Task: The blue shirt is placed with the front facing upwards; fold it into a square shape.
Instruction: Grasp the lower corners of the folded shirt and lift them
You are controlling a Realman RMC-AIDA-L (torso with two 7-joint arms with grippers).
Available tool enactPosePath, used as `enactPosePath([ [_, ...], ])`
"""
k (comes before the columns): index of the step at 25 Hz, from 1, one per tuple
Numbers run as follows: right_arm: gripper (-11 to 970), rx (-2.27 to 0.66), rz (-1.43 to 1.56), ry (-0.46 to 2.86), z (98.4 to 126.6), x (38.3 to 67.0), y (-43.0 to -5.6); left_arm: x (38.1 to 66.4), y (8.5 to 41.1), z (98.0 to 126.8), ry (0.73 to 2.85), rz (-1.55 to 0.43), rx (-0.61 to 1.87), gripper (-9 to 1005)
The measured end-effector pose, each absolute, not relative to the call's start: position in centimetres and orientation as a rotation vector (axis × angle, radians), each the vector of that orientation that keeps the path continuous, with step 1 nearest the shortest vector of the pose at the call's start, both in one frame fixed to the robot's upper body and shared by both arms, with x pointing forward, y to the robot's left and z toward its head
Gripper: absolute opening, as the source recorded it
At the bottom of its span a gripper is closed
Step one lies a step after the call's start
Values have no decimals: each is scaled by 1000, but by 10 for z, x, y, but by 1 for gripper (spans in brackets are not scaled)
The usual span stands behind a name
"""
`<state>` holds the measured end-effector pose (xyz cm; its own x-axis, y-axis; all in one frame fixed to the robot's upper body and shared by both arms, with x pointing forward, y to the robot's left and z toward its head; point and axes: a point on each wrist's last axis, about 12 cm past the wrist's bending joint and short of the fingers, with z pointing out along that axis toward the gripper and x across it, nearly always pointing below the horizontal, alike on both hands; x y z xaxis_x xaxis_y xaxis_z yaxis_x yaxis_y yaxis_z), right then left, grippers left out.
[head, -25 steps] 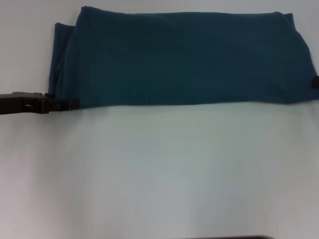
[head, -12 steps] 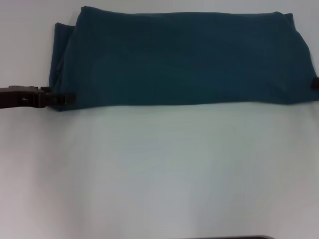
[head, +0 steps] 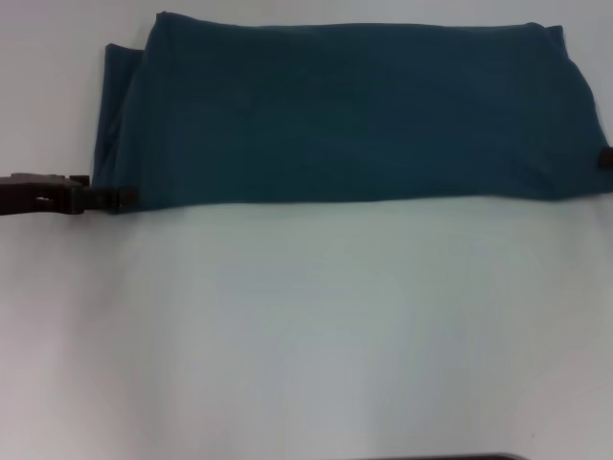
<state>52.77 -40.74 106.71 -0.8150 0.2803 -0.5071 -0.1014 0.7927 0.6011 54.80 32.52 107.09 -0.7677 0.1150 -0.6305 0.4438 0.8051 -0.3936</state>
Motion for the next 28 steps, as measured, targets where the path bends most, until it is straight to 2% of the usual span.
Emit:
enactPosePath([
  [28, 8, 134, 842, 2382, 1068, 529, -408, 551, 316, 1078, 2379, -766, 492, 932],
])
